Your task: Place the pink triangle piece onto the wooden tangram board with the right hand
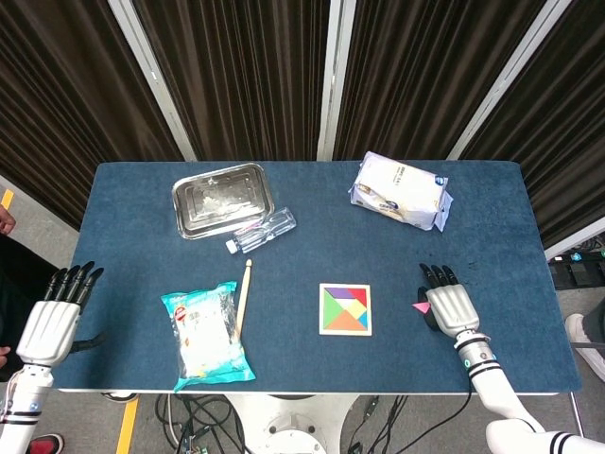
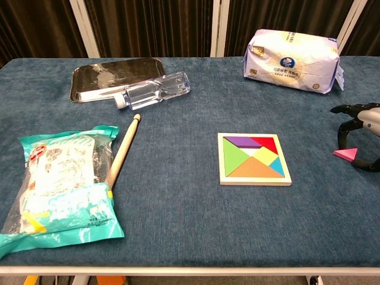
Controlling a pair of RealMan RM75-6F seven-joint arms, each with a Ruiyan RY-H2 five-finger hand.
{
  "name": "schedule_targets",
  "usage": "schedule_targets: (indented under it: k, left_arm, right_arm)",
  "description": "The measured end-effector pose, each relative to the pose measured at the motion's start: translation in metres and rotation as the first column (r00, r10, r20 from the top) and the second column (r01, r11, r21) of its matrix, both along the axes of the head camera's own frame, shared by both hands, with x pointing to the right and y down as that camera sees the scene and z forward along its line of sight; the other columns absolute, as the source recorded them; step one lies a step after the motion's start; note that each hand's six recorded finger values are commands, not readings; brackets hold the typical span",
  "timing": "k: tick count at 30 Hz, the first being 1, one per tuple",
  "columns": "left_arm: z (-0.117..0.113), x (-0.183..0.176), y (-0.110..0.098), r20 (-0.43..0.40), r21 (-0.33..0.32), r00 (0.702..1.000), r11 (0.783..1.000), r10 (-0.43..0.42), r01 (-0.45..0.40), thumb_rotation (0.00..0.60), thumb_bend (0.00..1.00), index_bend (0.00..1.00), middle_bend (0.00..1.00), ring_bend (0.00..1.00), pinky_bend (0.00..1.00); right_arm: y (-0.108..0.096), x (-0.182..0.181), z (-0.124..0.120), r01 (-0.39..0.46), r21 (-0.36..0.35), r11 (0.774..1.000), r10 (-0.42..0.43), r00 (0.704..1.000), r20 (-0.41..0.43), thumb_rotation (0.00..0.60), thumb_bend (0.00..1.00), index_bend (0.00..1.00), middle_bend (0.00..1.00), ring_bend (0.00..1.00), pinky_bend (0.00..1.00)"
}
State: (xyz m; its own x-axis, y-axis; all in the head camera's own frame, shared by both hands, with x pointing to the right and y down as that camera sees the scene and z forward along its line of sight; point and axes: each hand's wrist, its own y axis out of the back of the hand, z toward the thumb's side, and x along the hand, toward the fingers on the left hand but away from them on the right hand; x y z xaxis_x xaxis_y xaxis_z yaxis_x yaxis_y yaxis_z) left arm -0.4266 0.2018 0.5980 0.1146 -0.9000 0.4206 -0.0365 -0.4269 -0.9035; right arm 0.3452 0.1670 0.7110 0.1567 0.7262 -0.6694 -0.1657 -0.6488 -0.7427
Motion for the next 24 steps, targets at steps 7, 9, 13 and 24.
schedule_targets:
  k: [7, 9, 13, 24]
  left_arm:
    - [-0.001, -0.001, 0.000, 0.000, 0.001, 1.000, 1.000, -0.001, 0.001, 0.600, 0.00, 0.01, 0.00, 0.00, 0.00]
    - [0.000, 0.000, 0.000, -0.002, 0.001, 1.000, 1.000, 0.001, -0.001, 0.600, 0.00, 0.01, 0.00, 0.00, 0.00]
    - [0.001, 0.001, 0.000, -0.010, 0.003, 1.000, 1.000, 0.003, -0.003, 0.600, 0.00, 0.01, 0.00, 0.00, 0.00]
    - [-0.002, -0.008, 0.001, -0.014, 0.009, 1.000, 1.000, -0.013, 0.013, 0.600, 0.00, 0.01, 0.00, 0.00, 0.00]
  right_arm:
    - [-0.004, -0.006, -0.007, 0.002, 0.021, 1.000, -0.002, 1.000, 0.024, 0.600, 0.28, 0.49, 0.00, 0.00, 0.00]
    - [-0.007, -0.012, -0.012, 0.004, 0.031, 1.000, -0.005, 0.999, 0.041, 0.600, 0.28, 0.49, 0.00, 0.00, 0.00]
    - [-0.012, -0.027, -0.017, 0.001, 0.043, 0.999, -0.004, 0.997, 0.076, 0.600, 0.28, 0.49, 0.00, 0.00, 0.00]
    - [-0.023, -0.090, -0.018, 0.065, 0.063, 0.996, -0.071, 0.991, 0.111, 0.600, 0.30, 0.49, 0.00, 0.00, 0.00]
